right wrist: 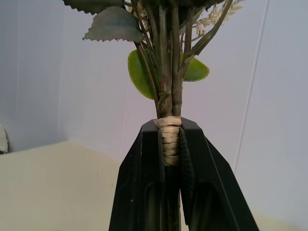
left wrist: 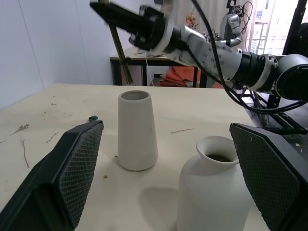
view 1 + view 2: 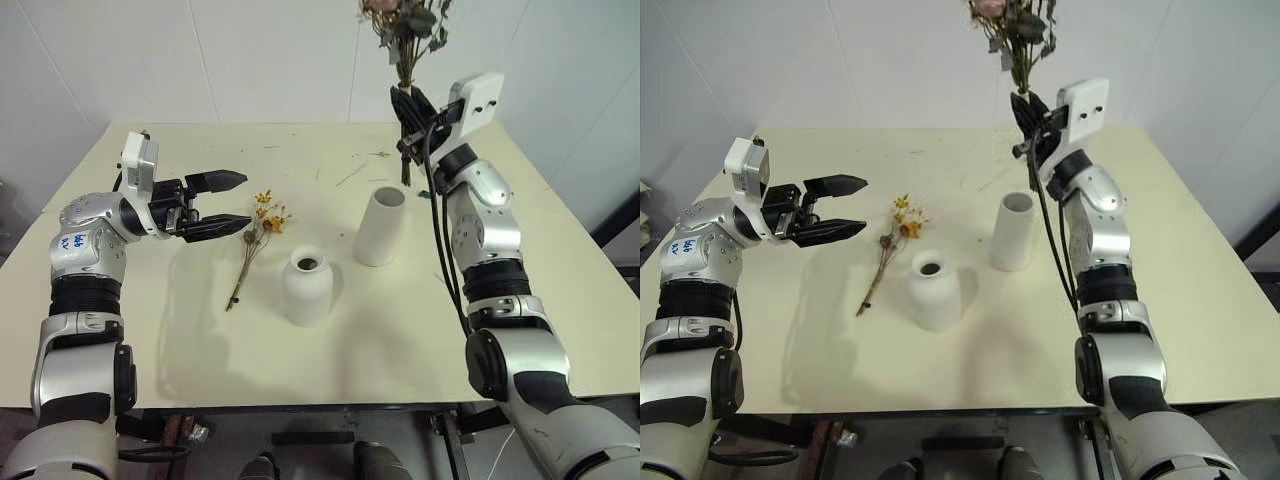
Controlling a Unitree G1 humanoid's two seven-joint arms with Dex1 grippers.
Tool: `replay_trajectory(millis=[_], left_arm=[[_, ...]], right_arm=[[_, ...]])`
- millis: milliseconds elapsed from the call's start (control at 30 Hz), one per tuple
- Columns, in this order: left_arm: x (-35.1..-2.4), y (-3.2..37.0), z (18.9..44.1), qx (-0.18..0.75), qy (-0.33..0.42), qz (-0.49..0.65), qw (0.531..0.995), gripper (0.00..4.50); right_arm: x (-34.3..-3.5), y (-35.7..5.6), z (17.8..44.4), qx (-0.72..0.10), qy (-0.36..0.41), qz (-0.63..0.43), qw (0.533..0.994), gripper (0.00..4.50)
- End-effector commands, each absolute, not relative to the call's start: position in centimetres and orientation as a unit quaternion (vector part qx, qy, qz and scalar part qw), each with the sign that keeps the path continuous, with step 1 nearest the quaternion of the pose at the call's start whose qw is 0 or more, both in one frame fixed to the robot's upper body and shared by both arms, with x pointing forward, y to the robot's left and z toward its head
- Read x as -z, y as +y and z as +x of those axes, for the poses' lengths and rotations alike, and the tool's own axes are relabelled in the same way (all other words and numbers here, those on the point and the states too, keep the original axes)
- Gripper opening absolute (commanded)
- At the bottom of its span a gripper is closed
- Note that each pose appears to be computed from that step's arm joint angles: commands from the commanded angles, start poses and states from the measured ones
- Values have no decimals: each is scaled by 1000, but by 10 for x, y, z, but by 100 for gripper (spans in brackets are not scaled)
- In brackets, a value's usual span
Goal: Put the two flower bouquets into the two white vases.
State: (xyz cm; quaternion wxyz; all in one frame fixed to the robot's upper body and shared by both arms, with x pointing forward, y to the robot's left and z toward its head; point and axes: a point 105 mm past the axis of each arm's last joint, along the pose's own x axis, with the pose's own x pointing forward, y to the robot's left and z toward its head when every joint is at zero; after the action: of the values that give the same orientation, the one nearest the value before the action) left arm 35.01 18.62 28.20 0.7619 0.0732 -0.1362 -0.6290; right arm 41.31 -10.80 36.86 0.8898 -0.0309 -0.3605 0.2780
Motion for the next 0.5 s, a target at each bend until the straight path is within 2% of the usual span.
replay_trajectory(millis=[33, 267, 500], left_arm=[[-294, 184, 345, 640, -160, 84, 746, 450], [-293, 183, 345, 641, -160, 82, 746, 450], [-292, 183, 345, 640, -161, 80, 747, 450]], right_arm=[[-400, -105, 394, -277, -414, -47, 865, 7], [-400, -96, 389, -294, -407, -16, 865, 7], [-363, -88, 396, -305, -366, 5, 879, 7]])
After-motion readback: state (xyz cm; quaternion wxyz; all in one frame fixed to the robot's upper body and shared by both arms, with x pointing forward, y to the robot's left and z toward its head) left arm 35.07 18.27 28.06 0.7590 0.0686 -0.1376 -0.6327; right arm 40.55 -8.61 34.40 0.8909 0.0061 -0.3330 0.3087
